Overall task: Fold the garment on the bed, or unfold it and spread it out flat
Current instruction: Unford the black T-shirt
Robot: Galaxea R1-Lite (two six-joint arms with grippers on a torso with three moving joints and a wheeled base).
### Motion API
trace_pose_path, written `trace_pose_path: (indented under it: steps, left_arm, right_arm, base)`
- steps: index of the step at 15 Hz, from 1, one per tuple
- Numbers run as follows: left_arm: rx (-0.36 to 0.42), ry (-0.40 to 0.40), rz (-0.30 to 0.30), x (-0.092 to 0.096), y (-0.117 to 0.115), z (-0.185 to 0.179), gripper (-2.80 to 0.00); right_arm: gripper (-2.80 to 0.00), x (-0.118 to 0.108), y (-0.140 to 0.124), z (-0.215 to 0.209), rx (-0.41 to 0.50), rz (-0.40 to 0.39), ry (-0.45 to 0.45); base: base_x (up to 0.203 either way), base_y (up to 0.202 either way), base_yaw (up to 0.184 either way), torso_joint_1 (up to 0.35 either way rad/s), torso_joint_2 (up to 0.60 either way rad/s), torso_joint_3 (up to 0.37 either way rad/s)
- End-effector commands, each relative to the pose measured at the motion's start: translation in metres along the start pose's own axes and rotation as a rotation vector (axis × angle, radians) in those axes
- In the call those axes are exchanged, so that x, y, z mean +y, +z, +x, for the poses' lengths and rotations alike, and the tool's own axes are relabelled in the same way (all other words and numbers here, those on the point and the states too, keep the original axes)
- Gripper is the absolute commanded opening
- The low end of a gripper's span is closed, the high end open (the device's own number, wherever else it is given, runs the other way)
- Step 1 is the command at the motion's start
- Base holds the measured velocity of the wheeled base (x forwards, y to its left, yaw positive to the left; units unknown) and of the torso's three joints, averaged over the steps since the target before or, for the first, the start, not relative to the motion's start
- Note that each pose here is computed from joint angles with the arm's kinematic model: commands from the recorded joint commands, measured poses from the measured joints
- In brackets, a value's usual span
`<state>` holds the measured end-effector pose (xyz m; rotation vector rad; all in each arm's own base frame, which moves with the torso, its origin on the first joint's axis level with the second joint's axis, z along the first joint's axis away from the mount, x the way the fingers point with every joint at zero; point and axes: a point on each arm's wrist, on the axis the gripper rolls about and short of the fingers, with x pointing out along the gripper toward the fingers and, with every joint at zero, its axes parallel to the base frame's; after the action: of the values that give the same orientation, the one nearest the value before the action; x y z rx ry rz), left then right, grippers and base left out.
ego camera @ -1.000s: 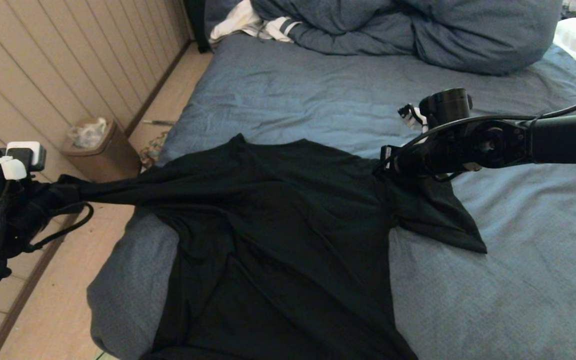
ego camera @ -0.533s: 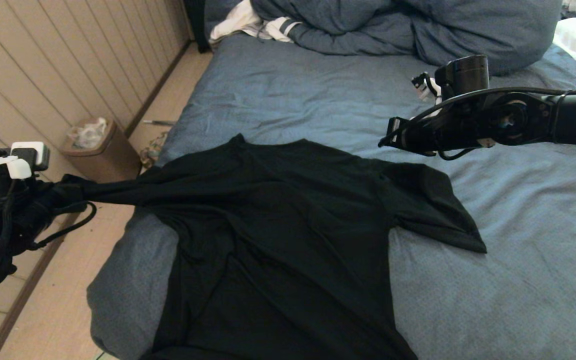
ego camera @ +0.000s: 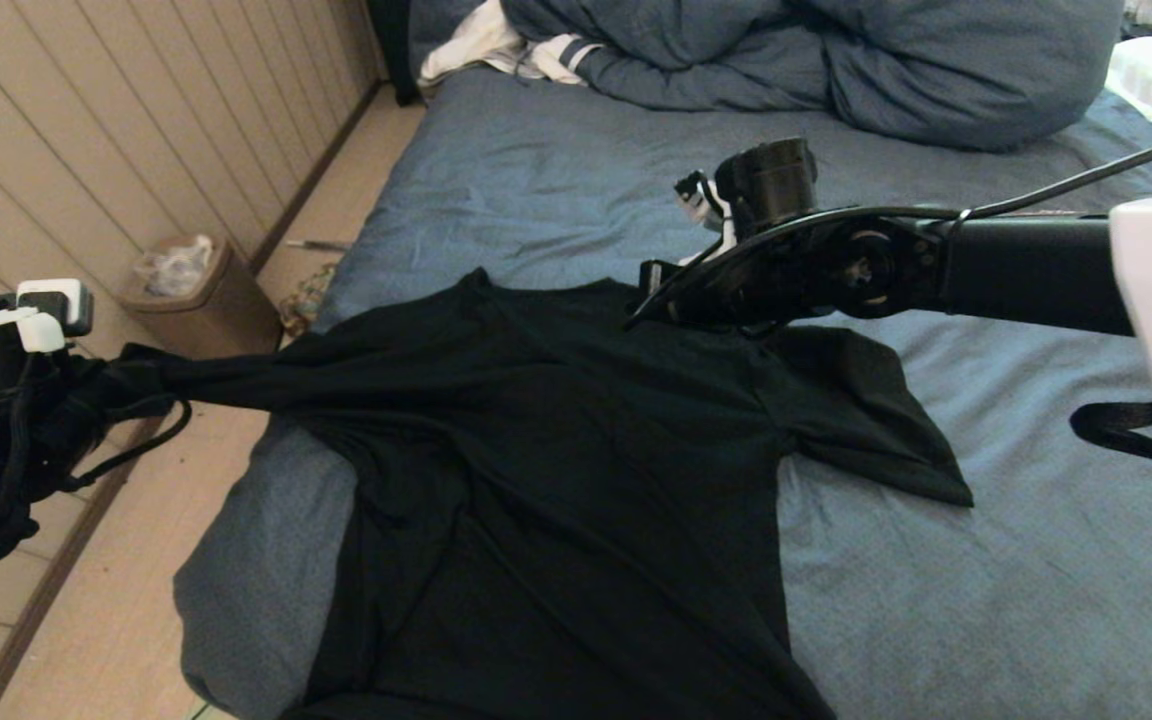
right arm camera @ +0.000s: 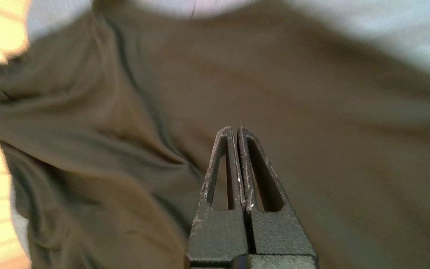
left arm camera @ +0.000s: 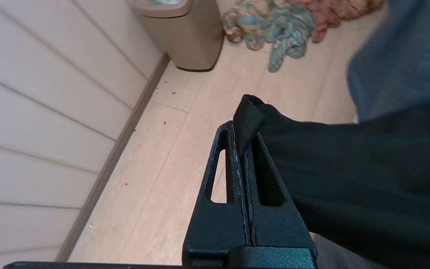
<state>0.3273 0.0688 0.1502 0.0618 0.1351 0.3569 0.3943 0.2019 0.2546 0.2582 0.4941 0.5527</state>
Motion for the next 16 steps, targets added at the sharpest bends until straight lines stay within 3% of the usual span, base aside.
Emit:
trace_pose_path:
  steps: [1,6,9,10,11,16]
  left_arm:
    - [-0.003,0.018,-0.036,0.004,-0.002,0.001,-2.80]
    - [0.069,0.037,-0.067,0.010,-0.042,-0.020,-2.80]
    - [0.042,0.044,-0.067,0.009,-0.067,-0.017,-2.80]
    - [0.031,0.048,-0.062,0.009,-0.071,-0.015,-1.95]
    - [0.028,0.046,-0.058,0.009,-0.070,-0.015,0.00]
    - [-0.048,0.070,-0.073,0.017,-0.049,-0.013,0.00]
  right_arm:
    - [-2.80,-0.007,-0.026,0.034,0.074,0.008,-0.011]
    - [-2.80,-0.024,-0.045,0.058,0.128,0.025,-0.045]
    - [-2.80,-0.029,-0.047,0.060,0.138,0.032,-0.056]
    - [-2.80,-0.029,-0.047,0.059,0.136,0.034,-0.059]
    - [-2.80,-0.029,-0.047,0.059,0.136,0.034,-0.061]
    - [-2.80,-0.033,-0.044,0.057,0.128,0.037,-0.069]
  base:
    - [0.000,0.000,0.000,0.000,0.00,0.000]
    - [0.000,0.000,0.000,0.000,0.00,0.000]
    - [0.000,0.000,0.000,0.000,0.00,0.000]
    - [0.000,0.000,0.000,0.000,0.00,0.000]
    - [0.000,0.000,0.000,0.000,0.00,0.000]
    - [0.000,0.000,0.000,0.000,0.00,0.000]
